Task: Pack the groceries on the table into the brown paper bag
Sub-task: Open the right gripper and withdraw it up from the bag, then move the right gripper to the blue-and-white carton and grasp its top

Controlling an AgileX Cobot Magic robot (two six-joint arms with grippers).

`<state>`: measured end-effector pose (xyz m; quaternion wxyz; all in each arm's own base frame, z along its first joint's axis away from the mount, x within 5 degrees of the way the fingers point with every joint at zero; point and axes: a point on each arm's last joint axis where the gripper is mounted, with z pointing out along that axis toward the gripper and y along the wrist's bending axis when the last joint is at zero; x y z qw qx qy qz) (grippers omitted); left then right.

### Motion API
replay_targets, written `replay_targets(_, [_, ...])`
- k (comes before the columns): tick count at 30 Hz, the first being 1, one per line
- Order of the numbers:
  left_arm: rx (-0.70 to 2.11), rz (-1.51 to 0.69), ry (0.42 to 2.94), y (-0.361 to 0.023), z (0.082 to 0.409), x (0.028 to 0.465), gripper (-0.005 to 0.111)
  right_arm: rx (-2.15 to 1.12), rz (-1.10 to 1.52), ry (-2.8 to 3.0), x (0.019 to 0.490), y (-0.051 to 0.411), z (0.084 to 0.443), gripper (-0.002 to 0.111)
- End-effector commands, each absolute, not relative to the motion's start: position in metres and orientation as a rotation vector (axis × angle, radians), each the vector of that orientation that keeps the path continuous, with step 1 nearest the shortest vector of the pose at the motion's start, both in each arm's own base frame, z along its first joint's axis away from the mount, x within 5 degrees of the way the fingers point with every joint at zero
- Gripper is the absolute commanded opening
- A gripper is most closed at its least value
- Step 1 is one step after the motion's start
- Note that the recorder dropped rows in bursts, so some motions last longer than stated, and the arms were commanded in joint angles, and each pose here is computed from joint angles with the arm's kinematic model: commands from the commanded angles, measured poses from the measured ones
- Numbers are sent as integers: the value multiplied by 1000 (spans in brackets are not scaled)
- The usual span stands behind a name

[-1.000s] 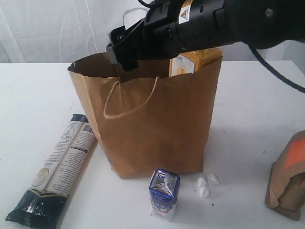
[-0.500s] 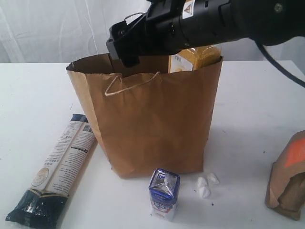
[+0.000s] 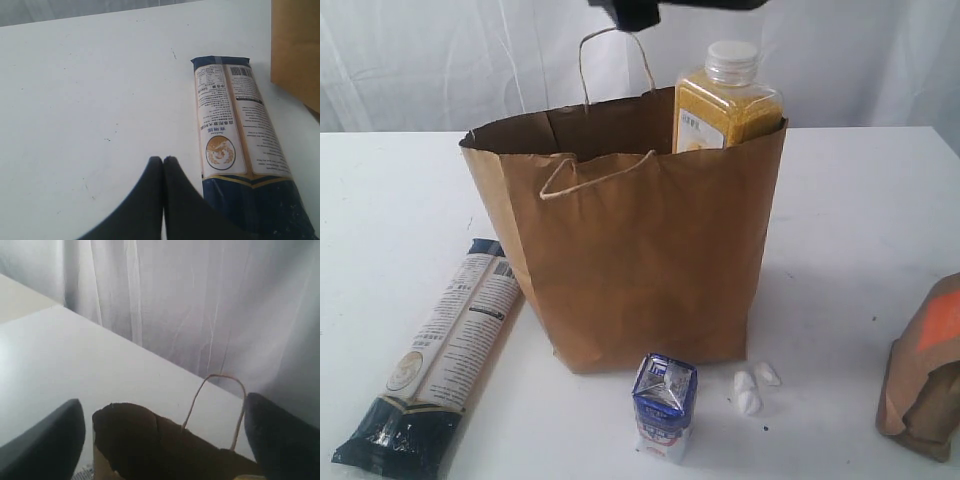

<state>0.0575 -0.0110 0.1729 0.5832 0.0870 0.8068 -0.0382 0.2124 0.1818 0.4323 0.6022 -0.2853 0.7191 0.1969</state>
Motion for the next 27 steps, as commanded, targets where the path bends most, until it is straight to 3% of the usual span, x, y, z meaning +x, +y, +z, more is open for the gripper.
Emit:
replay_targets(1, [196, -95, 1887, -11, 172, 57, 0, -631, 428, 1598, 187, 154, 457, 79])
replay_targets(17, [196, -95, 1887, -11, 172, 57, 0, -291, 45, 1946, 103, 33, 464, 75])
replay_targets(23, [196, -95, 1887, -11, 172, 57, 0, -296, 78, 2111, 85, 24, 425, 75])
replay_targets(27, [196, -95, 1887, -11, 172, 57, 0, -578, 280, 2168, 89, 58, 381, 75])
